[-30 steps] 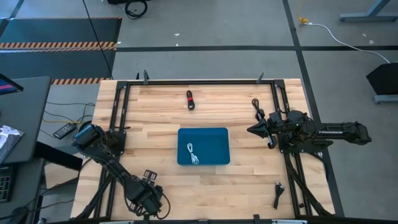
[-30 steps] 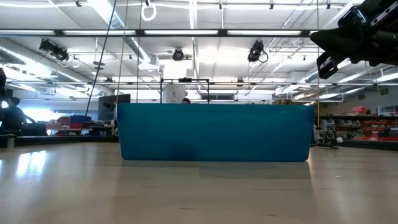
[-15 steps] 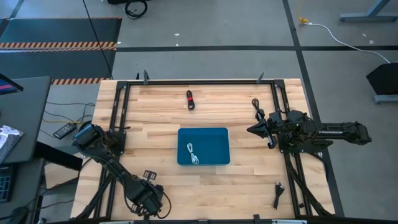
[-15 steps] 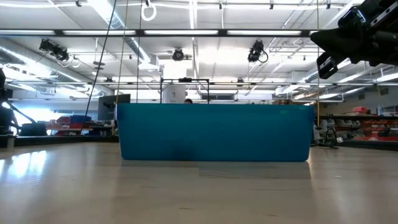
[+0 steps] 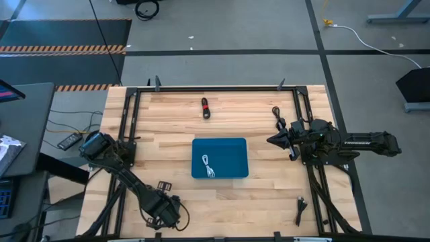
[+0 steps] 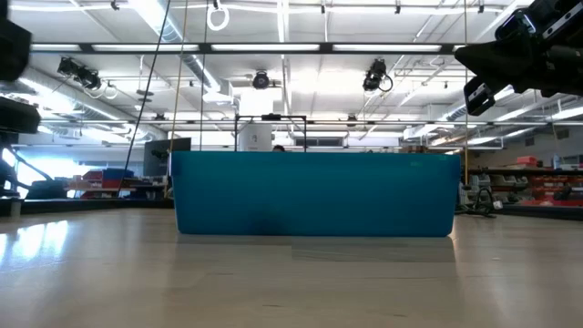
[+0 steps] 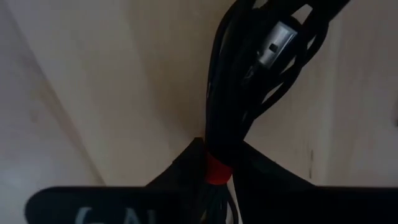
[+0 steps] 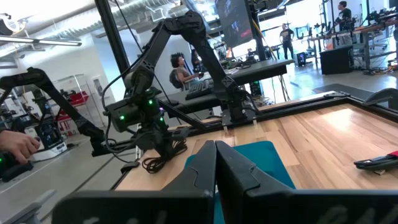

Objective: Pick and place USB-C Cables
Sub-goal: Put the black cable charger into the blue bin

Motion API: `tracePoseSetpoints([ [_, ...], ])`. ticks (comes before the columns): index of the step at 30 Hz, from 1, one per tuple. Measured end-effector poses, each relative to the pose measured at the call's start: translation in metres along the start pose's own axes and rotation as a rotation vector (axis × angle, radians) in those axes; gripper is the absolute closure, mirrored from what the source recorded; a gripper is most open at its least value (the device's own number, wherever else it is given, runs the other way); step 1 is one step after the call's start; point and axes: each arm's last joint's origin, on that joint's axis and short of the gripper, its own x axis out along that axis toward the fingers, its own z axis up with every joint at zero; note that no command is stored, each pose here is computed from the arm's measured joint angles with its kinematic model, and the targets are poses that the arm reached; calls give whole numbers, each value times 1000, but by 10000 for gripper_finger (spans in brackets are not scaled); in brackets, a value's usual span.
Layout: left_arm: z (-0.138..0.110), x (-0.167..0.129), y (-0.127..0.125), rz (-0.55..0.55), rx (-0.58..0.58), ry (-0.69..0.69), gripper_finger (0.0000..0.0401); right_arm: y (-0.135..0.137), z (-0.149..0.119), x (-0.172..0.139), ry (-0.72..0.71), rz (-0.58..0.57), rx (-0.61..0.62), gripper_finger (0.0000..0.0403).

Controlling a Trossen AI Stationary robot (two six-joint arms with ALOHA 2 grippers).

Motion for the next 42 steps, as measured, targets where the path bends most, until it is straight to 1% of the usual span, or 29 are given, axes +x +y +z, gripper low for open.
tracePoseSetpoints([
  [7,9,-3,15,20,-56,6,337,0,0,0,0,0,0,388],
  [11,19,-18,21,60,-75,-14,339,0,0,0,0,0,0,388],
  [16,31,-41,27,122,-39,-51,338,0,0,0,0,0,0,388],
  [19,41,-54,35,146,-61,-82,339,0,0,0,0,0,0,388],
  [26,64,-82,66,196,-110,-162,337,0,0,0,0,0,0,388],
  [37,91,-116,132,202,-200,-266,333,0,0,0,1,0,0,388],
  [42,102,-131,156,195,-256,-366,335,0,0,0,2,0,-1,388],
])
